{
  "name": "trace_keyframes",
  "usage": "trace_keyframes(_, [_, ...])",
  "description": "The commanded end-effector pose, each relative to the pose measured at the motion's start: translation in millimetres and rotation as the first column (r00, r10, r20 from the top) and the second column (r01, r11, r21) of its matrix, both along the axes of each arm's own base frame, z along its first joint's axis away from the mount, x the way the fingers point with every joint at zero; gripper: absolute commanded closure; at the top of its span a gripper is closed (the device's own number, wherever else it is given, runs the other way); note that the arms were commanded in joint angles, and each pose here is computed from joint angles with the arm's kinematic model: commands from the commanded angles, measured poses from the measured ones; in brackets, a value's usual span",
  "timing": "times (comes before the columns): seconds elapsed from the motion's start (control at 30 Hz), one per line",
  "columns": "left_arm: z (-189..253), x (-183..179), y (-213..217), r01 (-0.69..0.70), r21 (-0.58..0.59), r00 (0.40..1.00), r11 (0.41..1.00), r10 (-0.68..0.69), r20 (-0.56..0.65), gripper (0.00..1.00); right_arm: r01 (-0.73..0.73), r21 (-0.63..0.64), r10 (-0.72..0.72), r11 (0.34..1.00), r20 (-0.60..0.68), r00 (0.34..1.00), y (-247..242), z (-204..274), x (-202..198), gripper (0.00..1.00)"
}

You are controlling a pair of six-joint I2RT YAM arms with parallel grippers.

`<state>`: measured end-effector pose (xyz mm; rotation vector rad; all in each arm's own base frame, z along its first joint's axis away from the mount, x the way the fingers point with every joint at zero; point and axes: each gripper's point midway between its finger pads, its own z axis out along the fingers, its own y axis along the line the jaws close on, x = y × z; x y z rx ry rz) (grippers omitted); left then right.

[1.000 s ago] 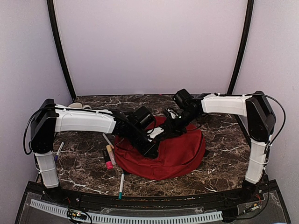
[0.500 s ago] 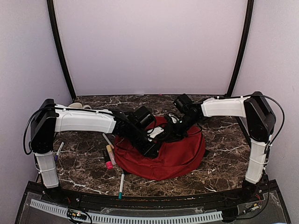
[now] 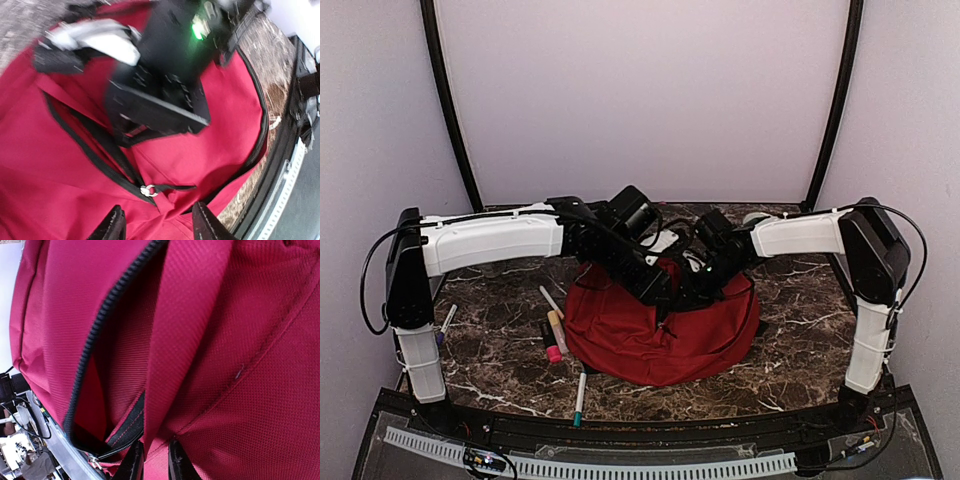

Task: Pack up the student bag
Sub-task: Unzip the upper front pocket of the student bag, then open the upper front pocket of the student bag.

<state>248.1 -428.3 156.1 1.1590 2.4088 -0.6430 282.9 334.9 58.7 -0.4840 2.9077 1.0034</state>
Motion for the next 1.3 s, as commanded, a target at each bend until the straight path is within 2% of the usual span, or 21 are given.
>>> trace_keyframes(0.0, [40.0, 19.0, 17.4, -0.083, 0.033, 0.988, 0.996, 0.078, 0.132, 0.5, -0.035, -0.027, 0.035, 0.999, -0.005, 0.999, -3.1, -16.0, -7.4, 0.81])
trace_keyframes(0.03, [42.6, 23.4, 19.5, -0.108, 0.039, 0.984, 0.993, 0.101, 0.147, 0.48, -0.039, -0.028, 0.039, 0.999, -0.004, 0.999, -3.1, -15.9, -7.3, 0.81])
trace_keyframes(0.1, [46.4, 28.3, 21.9, -0.139, 0.056, 0.98, 0.989, 0.129, 0.153, 0.26, -0.046, -0.028, 0.046, 0.999, 0.002, 0.999, -3.0, -14.8, -6.9, 0.81])
trace_keyframes(0.2, [41.8, 32.9, 23.3, -0.168, 0.077, 0.976, 0.983, 0.155, 0.155, 0.16, -0.048, -0.027, 0.048, 0.998, 0.008, 0.999, -4.0, -14.8, -6.8, 0.81])
trace_keyframes(0.33, [21.0, 47.5, 38.3, -0.271, 0.167, 0.952, 0.948, 0.239, 0.19, 0.14, -0.045, -0.023, 0.045, 0.999, 0.008, 0.999, -6.0, -16.4, -8.5, 0.81])
trace_keyframes(0.47, [-8.7, 52.3, 41.5, -0.305, 0.259, 0.951, 0.916, 0.276, 0.141, 0.17, -0.045, -0.017, 0.045, 0.999, 0.008, 0.999, -7.2, -17.3, -8.0, 0.81])
trace_keyframes(0.73, [-40.8, 60.7, 16.2, -0.29, 0.285, 0.957, 0.913, 0.28, 0.076, 0.23, -0.052, 0.003, 0.052, 0.999, -0.012, 0.999, -7.4, -23.3, -13.2, 0.82])
trace_keyframes(0.87, [-60.6, 60.4, 21.3, -0.303, 0.357, 0.951, 0.884, 0.301, 0.062, 0.3, -0.058, 0.0, 0.058, 0.998, -0.014, 0.998, -8.6, -24.6, -14.9, 0.82])
trace_keyframes(1.0, [-66.9, 60.4, 23.7, -0.316, 0.37, 0.947, 0.874, 0.316, 0.062, 0.41, -0.06, 0.0, 0.06, 0.998, -0.019, 0.998, -9.7, -25.9, -17.2, 0.82])
trace_keyframes(1.07, [-69.8, 60.8, 24.1, -0.317, 0.374, 0.946, 0.872, 0.317, 0.063, 0.53, -0.059, 0.001, 0.059, 0.998, -0.018, 0.998, -10.2, -25.5, -17.6, 0.82])
trace_keyframes(1.13, [-71.5, 60.7, 25.0, -0.321, 0.38, 0.945, 0.868, 0.321, 0.065, 0.7, -0.06, 0.001, 0.06, 0.998, -0.018, 0.998, -10.5, -25.4, -18.1, 0.82])
trace_keyframes(1.17, [-71.6, 60.5, 25.8, -0.322, 0.382, 0.944, 0.866, 0.322, 0.066, 0.79, -0.061, 0.001, 0.061, 0.998, -0.017, 0.998, -10.7, -25.2, -18.2, 0.82])
trace_keyframes(1.2, [-70.2, 61.1, 26.8, -0.329, 0.384, 0.942, 0.863, 0.328, 0.071, 0.93, -0.061, 0.001, 0.061, 0.998, -0.017, 0.998, -10.7, -25.1, -18.2, 0.82])
trace_keyframes(1.23, [-68.0, 61.7, 28.3, -0.338, 0.387, 0.939, 0.858, 0.335, 0.075, 0.99, -0.06, 0.001, 0.06, 0.998, -0.016, 0.998, -11.0, -25.1, -17.7, 0.83])
trace_keyframes(1.27, [-63.9, 62.8, 30.3, -0.35, 0.389, 0.935, 0.852, 0.345, 0.085, 1.0, -0.06, 0.002, 0.06, 0.998, -0.017, 0.998, -10.9, -25.3, -17.8, 0.82])
